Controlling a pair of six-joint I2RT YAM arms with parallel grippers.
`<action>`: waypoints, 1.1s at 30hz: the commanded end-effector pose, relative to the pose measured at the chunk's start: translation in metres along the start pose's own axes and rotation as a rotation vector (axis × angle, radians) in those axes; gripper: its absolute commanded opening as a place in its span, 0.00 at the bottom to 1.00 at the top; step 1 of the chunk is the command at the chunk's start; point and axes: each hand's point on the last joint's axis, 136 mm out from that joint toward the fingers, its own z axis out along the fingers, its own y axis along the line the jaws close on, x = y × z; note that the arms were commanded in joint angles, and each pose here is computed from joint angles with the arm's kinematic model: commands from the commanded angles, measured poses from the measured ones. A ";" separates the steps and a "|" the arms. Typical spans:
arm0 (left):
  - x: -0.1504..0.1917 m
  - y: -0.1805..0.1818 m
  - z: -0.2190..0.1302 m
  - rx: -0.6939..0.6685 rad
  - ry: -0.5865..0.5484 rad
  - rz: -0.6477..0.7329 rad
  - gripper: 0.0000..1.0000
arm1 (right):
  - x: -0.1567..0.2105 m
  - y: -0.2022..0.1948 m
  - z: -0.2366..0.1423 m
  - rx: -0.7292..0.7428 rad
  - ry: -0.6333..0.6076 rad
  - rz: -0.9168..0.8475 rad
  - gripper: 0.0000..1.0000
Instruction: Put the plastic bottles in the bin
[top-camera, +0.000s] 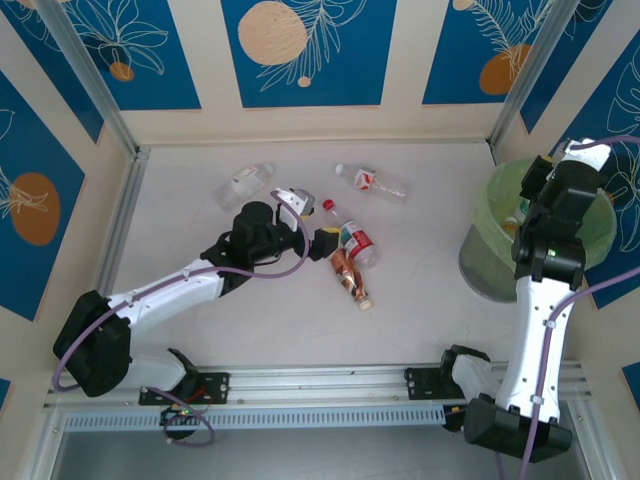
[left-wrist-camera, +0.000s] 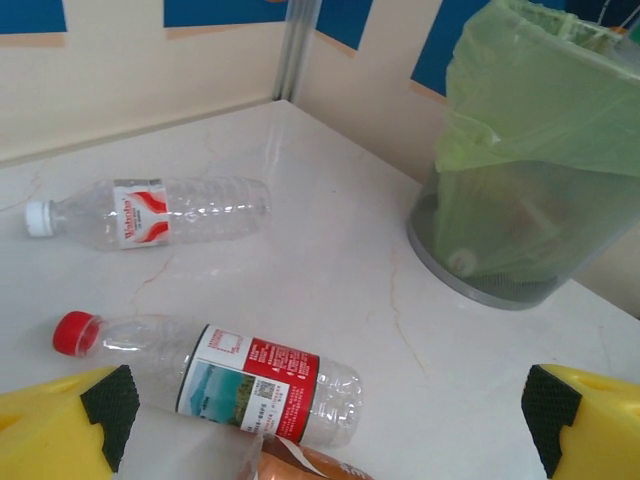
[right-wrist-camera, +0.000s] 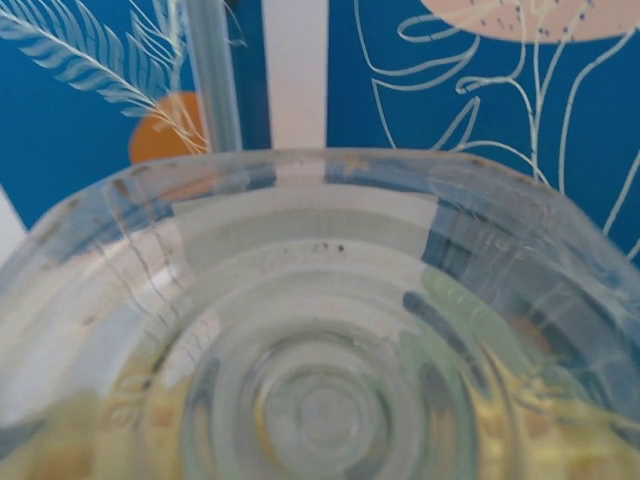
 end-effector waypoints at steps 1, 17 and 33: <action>-0.015 0.011 0.001 -0.060 -0.039 -0.033 1.00 | 0.004 -0.019 0.005 0.146 0.014 -0.095 0.48; -0.015 0.021 0.011 -0.107 -0.017 -0.048 1.00 | 0.047 -0.033 0.052 0.365 0.155 -0.325 0.74; -0.009 0.033 0.006 -0.167 -0.003 -0.057 1.00 | 0.062 -0.004 0.049 0.250 0.200 -0.252 0.99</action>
